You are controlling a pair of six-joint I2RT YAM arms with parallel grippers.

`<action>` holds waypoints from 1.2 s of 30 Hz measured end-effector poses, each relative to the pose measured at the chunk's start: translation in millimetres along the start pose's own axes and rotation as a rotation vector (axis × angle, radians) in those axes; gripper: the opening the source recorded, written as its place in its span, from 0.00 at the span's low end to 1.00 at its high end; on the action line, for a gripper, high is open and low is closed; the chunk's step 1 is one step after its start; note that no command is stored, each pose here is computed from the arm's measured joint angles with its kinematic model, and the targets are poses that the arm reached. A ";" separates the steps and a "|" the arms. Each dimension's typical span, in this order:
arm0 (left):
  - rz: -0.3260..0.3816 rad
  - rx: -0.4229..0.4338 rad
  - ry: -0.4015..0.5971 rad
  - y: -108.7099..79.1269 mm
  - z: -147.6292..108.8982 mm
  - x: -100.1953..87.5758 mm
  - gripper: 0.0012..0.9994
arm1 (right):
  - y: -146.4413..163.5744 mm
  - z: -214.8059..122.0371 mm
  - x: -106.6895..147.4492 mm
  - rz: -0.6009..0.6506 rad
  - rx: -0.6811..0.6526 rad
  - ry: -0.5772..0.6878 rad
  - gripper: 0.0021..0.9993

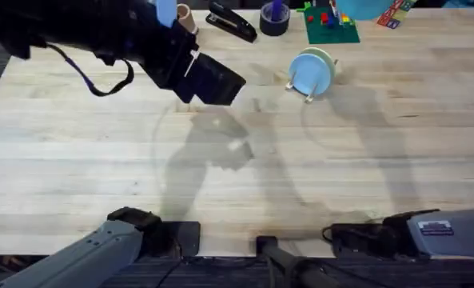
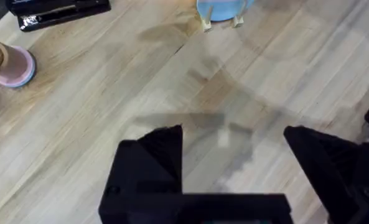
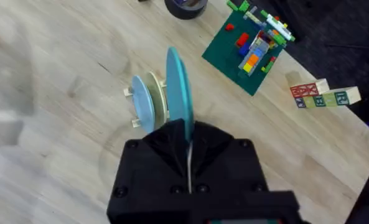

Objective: Pick up the plates from the table one by one and place each into a slot on the dish rack.

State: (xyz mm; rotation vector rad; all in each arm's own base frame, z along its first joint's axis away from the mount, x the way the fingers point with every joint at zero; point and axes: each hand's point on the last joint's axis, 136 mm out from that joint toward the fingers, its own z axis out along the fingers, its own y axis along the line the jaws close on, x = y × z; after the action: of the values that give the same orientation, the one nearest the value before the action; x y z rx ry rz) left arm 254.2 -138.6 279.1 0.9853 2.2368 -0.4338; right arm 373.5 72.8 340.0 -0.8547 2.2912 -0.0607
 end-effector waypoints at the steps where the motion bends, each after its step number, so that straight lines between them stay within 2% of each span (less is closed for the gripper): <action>1: 0.000 0.000 0.000 0.0 0.0 0.0 1.00 | -0.3 0.0 0.2 -0.001 0.001 0.000 0.02; 11: 0.000 0.000 0.000 0.0 0.1 0.0 1.00 | -18.6 4.4 8.5 0.013 0.025 0.017 0.02; 21: 0.000 0.000 0.000 0.0 0.0 0.0 1.00 | -21.2 57.5 22.5 0.014 -0.066 0.106 0.02; 36: 0.000 0.000 0.000 0.0 0.0 0.0 1.00 | -14.9 100.8 35.3 -0.007 -0.152 0.175 0.02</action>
State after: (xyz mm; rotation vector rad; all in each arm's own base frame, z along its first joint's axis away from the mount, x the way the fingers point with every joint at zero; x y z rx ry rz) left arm 254.1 -138.6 279.1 0.9853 2.2367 -0.4340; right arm 424.4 58.6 246.0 -0.9682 2.4813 0.0374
